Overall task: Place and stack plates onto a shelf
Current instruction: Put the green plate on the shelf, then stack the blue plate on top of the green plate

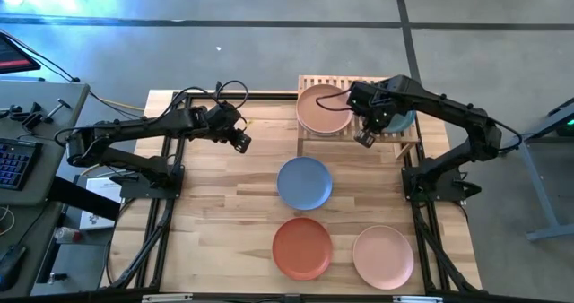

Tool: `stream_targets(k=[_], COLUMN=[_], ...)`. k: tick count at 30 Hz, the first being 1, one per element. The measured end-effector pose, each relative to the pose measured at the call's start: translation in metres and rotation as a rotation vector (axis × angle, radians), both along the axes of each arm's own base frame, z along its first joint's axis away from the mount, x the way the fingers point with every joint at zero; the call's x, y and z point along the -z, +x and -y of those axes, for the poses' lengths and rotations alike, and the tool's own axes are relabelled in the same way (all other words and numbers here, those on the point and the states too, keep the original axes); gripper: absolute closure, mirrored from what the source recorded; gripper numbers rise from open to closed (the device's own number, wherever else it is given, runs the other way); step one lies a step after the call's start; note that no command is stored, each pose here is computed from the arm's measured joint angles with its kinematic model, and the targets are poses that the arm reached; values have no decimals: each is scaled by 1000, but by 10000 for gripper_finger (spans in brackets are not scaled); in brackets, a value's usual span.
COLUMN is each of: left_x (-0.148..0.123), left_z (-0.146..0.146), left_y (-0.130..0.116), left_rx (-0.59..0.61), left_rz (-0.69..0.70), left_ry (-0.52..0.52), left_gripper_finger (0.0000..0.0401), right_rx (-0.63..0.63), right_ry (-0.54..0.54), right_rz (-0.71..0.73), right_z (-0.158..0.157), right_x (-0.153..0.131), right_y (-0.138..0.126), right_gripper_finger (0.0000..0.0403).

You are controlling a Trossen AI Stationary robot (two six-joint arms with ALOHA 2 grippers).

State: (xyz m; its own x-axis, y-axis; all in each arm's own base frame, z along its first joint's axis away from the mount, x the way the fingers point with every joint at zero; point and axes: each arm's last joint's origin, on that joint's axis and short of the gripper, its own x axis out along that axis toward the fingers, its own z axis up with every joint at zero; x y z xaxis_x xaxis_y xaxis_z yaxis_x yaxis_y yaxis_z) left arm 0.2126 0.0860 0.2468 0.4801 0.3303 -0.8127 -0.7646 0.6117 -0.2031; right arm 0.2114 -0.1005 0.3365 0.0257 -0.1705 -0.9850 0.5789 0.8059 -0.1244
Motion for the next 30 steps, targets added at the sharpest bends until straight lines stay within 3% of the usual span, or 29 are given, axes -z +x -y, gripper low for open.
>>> stream_targets(k=[16, 24, 30], left_x=[0, 0, 0], left_z=[0, 3, 13], left_y=[0, 2, 5], left_rx=[1, -3, 58], left_rz=[2, 33, 52], left_ry=[0, -63, -116], left_gripper_finger=[288, 288, 288], right_rx=[1, 17, 21], right_ry=[-79, -110, -95], right_rz=[129, 238, 270], right_z=[-1, -3, -7], right_x=[-47, -74, -78], right_y=[-3, -6, -5], right_gripper_finger=[402, 402, 402])
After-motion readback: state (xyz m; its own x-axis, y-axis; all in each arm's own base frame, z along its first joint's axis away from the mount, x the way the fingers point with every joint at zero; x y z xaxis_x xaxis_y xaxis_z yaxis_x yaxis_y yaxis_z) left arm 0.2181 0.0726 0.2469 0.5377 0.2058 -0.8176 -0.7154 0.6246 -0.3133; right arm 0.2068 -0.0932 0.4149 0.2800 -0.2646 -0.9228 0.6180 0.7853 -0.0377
